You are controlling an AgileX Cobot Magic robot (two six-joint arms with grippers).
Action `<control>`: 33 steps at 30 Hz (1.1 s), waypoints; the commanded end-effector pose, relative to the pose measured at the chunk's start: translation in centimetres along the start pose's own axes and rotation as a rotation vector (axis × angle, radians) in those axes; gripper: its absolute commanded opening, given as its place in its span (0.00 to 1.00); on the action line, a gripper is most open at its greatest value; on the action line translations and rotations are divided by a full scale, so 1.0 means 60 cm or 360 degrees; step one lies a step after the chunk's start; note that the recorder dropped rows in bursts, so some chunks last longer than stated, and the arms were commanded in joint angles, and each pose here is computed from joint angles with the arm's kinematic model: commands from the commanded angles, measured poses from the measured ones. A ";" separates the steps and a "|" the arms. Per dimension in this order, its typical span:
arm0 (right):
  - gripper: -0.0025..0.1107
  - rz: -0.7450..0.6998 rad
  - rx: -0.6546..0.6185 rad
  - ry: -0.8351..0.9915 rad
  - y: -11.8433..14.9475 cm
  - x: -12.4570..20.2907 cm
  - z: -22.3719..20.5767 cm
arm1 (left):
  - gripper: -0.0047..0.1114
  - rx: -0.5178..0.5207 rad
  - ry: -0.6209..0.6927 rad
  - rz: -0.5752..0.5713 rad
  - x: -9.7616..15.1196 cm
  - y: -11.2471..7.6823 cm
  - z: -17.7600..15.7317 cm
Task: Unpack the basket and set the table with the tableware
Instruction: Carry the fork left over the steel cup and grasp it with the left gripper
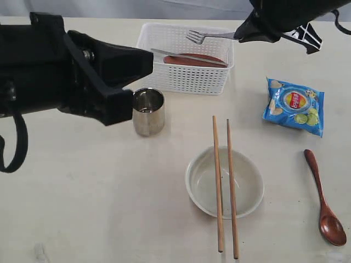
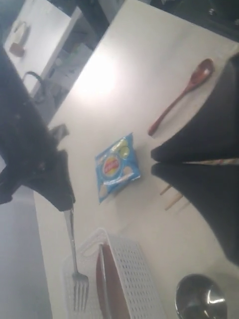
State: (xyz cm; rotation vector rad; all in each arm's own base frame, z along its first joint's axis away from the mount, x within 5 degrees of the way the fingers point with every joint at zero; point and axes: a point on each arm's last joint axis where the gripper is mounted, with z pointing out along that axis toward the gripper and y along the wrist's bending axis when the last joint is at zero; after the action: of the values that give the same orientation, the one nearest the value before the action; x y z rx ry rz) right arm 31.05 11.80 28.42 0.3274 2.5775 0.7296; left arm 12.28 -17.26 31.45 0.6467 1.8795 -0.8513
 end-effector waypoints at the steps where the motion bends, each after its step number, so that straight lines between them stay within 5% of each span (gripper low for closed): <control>1: 0.02 -0.0186 -0.0028 0.0038 0.008 0.013 -0.035 | 0.04 -0.0024 0.0144 0.0213 -0.005 -0.002 -0.008; 6: 0.02 -0.0334 -0.0071 0.0078 0.017 0.027 -0.070 | 0.04 -0.0117 0.0199 0.0521 -0.041 -0.004 -0.021; 14: 0.02 -0.0512 -0.0197 0.0236 0.029 0.053 -0.096 | 0.04 -0.0421 0.0116 0.0757 -0.100 0.009 -0.044; 23: 0.02 -0.0715 -0.0364 0.0464 0.042 0.081 -0.106 | 0.04 -0.0517 0.0384 0.0976 -0.082 0.024 -0.042; 33: 0.02 -0.0932 -0.0433 0.0618 0.082 0.129 -0.085 | 0.04 -0.0364 0.0592 0.1173 -0.061 0.020 -0.022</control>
State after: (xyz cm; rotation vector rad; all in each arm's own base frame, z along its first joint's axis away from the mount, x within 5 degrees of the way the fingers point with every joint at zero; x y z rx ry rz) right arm 22.68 15.38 32.73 -0.6310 2.6435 0.9426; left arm 14.02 -15.50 34.96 1.2479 1.8109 -0.0358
